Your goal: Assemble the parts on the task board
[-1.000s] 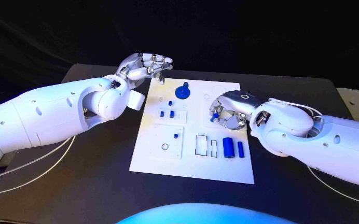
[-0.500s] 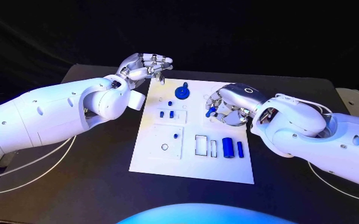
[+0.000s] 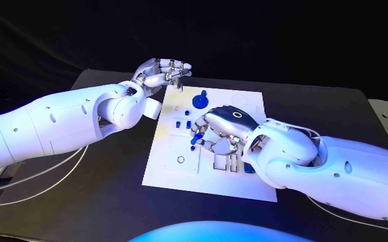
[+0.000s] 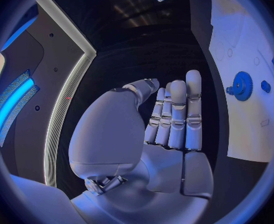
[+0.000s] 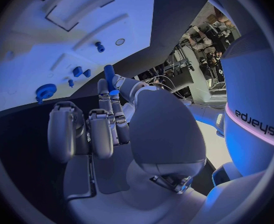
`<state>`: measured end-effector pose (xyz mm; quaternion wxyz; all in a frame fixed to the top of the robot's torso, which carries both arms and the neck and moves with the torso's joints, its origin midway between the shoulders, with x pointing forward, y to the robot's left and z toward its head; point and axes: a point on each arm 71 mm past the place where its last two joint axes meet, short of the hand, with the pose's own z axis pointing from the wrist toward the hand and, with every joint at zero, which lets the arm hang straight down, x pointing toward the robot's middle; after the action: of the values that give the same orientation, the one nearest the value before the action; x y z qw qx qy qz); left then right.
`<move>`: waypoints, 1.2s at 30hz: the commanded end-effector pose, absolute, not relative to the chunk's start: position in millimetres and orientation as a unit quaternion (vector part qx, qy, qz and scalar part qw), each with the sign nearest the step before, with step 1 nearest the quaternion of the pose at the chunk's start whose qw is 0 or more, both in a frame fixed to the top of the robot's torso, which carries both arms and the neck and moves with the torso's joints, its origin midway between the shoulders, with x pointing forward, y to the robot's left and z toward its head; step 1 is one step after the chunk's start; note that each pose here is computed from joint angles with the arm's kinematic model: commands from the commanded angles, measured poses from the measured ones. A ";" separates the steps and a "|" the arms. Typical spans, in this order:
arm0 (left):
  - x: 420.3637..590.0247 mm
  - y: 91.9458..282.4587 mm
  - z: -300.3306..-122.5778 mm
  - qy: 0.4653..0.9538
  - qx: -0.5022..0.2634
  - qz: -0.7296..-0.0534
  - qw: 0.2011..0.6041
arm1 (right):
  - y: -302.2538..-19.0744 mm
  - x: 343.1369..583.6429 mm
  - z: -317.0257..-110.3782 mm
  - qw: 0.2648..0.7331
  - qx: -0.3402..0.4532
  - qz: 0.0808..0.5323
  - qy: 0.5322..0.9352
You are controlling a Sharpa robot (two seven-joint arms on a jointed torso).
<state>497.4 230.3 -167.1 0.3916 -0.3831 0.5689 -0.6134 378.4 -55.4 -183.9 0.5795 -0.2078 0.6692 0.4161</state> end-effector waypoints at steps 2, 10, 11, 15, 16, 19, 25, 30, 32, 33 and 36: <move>497.4 226.6 -166.4 0.567 -0.379 -0.622 0.385 | -41.3 371.3 -192.3 0.570 -0.222 0.437 0.659; 497.6 223.8 -166.5 0.567 -0.378 -0.624 0.383 | -23.8 365.2 -216.1 0.552 -0.231 0.444 0.667; 497.6 223.5 -166.5 0.567 -0.378 -0.624 0.382 | -22.2 364.7 -219.3 0.550 -0.232 0.444 0.668; 497.6 222.9 -166.5 0.568 -0.378 -0.624 0.382 | -18.6 365.0 -228.0 0.546 -0.238 0.439 0.673; 497.6 222.8 -166.6 0.568 -0.378 -0.624 0.382 | -18.0 365.5 -230.4 0.545 -0.240 0.436 0.675; 497.4 222.8 -166.6 0.568 -0.378 -0.624 0.381 | -17.5 367.1 -235.5 0.544 -0.247 0.426 0.679; 497.4 223.5 -166.6 0.568 -0.378 -0.623 0.382 | -17.9 368.5 -240.2 0.543 -0.258 0.411 0.685; 497.3 224.1 -166.6 0.568 -0.378 -0.623 0.382 | -19.6 369.7 -240.4 0.556 -0.263 0.396 0.682; 497.3 224.3 -166.6 0.568 -0.378 -0.623 0.382 | -20.6 369.9 -240.2 0.559 -0.264 0.393 0.681; 497.3 224.5 -166.7 0.568 -0.379 -0.623 0.382 | -21.1 369.9 -240.1 0.560 -0.264 0.392 0.680; 497.4 225.2 -166.7 0.568 -0.379 -0.622 0.382 | -22.0 369.6 -240.1 0.561 -0.266 0.389 0.680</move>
<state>498.0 226.8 -167.6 0.3888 -0.3818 0.5698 -0.6152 368.8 -20.6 -238.5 0.5546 -0.2513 0.6795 0.4092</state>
